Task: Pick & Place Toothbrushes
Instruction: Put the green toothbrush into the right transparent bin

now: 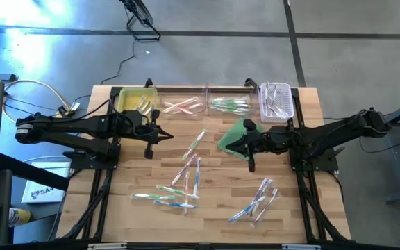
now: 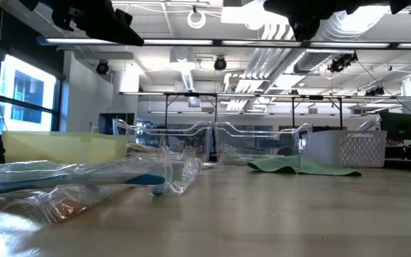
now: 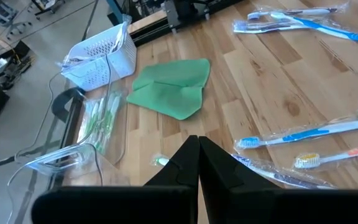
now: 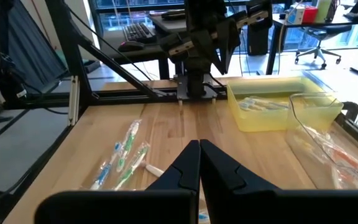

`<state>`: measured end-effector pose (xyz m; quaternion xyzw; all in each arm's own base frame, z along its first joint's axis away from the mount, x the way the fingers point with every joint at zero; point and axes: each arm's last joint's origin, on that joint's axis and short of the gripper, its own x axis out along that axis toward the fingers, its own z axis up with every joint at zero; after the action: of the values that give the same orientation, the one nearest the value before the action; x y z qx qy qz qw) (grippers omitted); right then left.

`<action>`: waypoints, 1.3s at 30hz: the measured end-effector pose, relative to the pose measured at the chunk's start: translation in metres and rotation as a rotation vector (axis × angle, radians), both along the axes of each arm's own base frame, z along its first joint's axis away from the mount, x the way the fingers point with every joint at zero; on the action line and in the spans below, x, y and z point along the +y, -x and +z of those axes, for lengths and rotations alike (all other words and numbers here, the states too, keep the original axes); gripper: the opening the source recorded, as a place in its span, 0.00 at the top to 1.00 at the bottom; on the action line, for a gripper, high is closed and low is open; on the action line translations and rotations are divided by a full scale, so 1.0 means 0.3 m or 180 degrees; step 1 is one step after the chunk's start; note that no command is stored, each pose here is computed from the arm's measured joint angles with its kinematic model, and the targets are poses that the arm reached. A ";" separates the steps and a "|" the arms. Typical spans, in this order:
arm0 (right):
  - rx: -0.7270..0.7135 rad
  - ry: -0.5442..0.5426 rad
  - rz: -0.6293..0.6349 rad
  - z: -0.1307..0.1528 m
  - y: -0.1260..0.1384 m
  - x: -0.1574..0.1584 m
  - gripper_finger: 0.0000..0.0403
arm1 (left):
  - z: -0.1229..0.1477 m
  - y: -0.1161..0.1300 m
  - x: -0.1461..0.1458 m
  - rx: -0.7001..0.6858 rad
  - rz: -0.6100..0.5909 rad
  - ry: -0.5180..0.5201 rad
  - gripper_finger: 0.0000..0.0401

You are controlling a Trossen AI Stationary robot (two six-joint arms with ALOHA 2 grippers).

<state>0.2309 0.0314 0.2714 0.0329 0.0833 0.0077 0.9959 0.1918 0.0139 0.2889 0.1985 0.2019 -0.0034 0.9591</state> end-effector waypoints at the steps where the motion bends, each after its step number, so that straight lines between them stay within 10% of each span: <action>1: 0.0001 0.0029 0.0006 0.000 0.000 0.000 1.00 | 0.000 0.000 0.000 -0.0001 0.0000 0.0000 1.00; 23: 0.0049 0.0108 0.0008 -0.005 0.001 0.000 0.99 | -0.166 -0.149 0.015 0.0598 0.0952 0.1100 1.00; 39: 0.0057 0.0109 0.0005 -0.006 0.001 -0.001 0.99 | -0.187 -0.297 0.003 0.1476 0.1569 0.1218 1.00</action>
<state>0.2306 0.0312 0.2696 0.0159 0.0924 0.0068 0.9956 0.2809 0.0149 0.2327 -0.0444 0.4507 0.1447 0.8797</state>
